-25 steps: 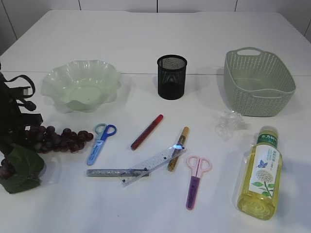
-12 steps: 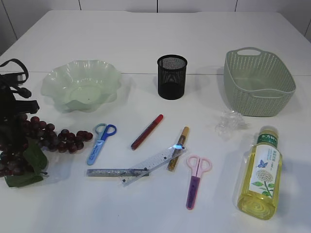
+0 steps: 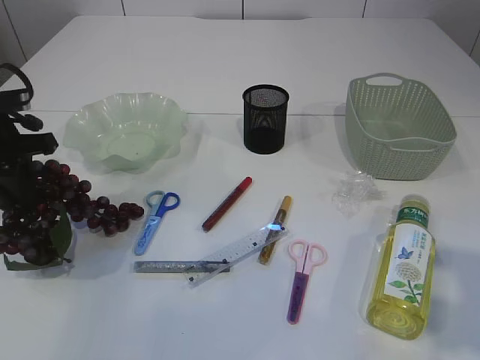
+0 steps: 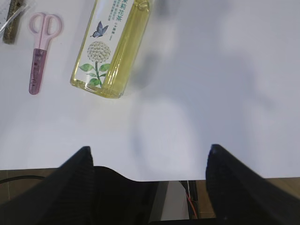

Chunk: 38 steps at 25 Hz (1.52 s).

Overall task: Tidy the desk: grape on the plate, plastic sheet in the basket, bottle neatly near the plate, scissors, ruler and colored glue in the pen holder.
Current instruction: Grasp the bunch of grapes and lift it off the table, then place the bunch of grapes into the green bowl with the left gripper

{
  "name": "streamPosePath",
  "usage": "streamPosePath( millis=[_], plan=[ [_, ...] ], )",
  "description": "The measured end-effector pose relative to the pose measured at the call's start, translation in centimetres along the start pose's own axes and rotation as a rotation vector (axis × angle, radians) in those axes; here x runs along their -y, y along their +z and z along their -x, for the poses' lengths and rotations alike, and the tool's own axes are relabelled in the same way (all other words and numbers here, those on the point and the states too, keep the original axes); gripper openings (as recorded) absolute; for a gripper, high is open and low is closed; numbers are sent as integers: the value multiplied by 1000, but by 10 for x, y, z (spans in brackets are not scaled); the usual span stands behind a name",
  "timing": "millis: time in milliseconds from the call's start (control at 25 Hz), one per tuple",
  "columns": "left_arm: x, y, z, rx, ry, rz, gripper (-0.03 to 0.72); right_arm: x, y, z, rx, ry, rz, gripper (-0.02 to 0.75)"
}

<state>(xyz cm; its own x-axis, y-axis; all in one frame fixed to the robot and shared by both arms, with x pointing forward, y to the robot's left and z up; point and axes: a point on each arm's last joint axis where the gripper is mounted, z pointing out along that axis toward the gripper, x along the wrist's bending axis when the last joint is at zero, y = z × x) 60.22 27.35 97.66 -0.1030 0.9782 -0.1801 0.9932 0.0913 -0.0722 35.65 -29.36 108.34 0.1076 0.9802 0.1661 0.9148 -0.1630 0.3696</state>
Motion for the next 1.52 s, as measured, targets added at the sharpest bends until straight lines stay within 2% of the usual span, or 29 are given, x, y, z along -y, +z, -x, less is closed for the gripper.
streamPosePath(
  millis=[720, 1120, 1520],
  plan=[
    [23, -55, 10, 45, 33, 136, 77, 0, 0, 1, 6, -2, -2, 576],
    [27, -63, 14, 79, 38, 156, 77, 0, 0, 1, 6, -2, -2, 576],
    [26, -98, 22, 99, 66, 271, 78, 0, 0, 1, 8, -2, -4, 576]
  ],
)
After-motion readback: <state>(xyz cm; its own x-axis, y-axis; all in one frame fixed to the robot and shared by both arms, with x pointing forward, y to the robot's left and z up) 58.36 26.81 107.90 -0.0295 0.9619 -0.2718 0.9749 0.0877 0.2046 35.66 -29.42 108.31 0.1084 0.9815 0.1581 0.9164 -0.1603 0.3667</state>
